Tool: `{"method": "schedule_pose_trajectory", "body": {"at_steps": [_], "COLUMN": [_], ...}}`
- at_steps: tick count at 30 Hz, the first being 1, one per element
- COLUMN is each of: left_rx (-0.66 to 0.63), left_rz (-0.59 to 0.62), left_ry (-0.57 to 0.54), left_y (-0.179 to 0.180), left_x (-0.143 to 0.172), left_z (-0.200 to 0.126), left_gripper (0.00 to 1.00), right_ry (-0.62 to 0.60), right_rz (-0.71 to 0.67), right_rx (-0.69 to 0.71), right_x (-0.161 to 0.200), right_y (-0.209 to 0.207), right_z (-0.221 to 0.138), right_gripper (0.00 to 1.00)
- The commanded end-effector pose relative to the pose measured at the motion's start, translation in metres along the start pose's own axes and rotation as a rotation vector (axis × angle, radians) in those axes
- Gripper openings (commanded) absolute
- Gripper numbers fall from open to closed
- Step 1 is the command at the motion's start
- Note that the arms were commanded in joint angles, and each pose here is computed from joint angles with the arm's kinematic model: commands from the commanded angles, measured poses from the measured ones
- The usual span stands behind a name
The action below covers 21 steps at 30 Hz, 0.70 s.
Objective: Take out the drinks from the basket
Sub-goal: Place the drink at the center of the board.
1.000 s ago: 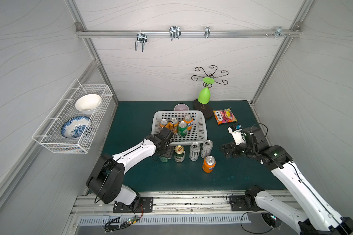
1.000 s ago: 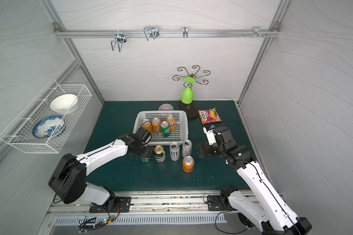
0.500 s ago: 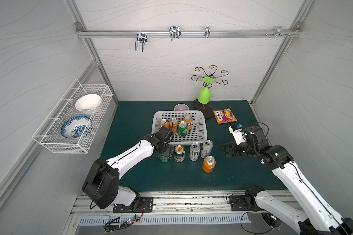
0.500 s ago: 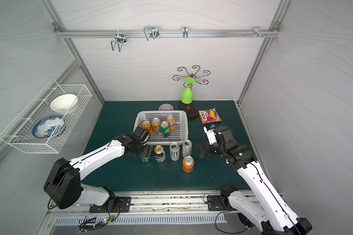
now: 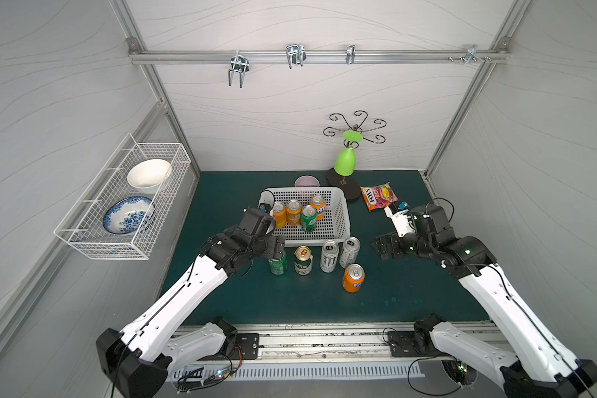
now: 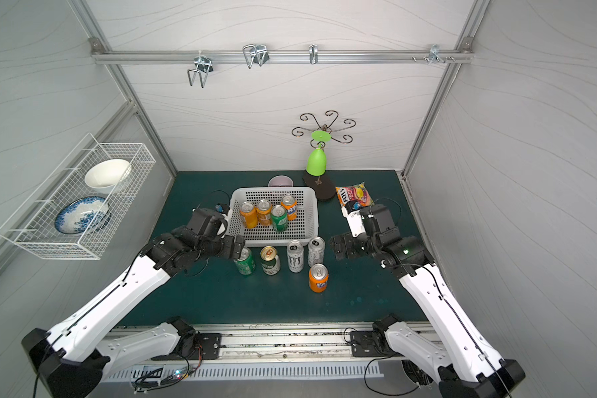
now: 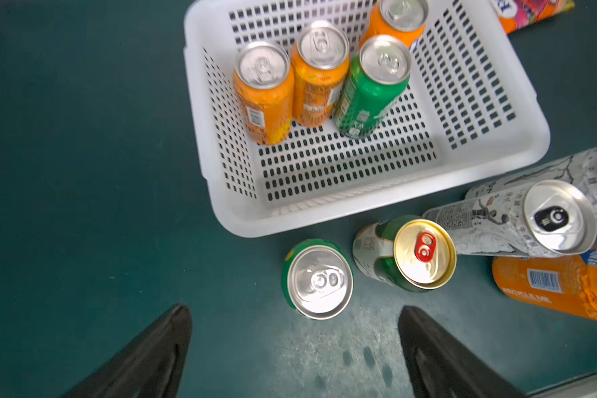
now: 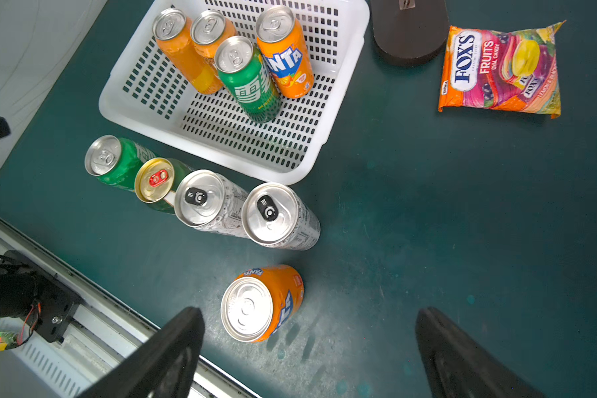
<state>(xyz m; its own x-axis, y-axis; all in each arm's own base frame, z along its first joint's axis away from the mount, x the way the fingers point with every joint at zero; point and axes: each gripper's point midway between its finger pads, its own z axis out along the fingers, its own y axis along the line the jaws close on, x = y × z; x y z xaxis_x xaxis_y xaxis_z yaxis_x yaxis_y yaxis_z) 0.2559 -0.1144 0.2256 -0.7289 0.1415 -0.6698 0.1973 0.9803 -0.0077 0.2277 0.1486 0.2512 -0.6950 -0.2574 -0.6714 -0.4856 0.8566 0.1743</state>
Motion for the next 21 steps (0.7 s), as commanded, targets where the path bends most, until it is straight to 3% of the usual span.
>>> {"method": "schedule_pose_trajectory", "body": {"at_steps": [1,9,21], "left_rx": [-0.091,-0.115,-0.129], "left_rz": [-0.007,-0.083,-0.078], "left_ry": [-0.118,-0.273,-0.267], "left_y": [0.021,0.037,0.04], "left_x": [-0.02,-0.026,-0.023], "left_z": [-0.022,-0.043,-0.042], "left_gripper": [0.98,0.99,0.99], "right_ry": [-0.031,-0.024,0.031], "right_rz": [-0.017,-0.061,-0.181], "right_rx": [-0.049,-0.077,-0.098], "right_x": [-0.019,-0.051,-0.095], "right_y": [0.009,0.016,0.05], "right_z": [0.001,0.028,0.089], "right_gripper": [0.99,0.99,0.99]}}
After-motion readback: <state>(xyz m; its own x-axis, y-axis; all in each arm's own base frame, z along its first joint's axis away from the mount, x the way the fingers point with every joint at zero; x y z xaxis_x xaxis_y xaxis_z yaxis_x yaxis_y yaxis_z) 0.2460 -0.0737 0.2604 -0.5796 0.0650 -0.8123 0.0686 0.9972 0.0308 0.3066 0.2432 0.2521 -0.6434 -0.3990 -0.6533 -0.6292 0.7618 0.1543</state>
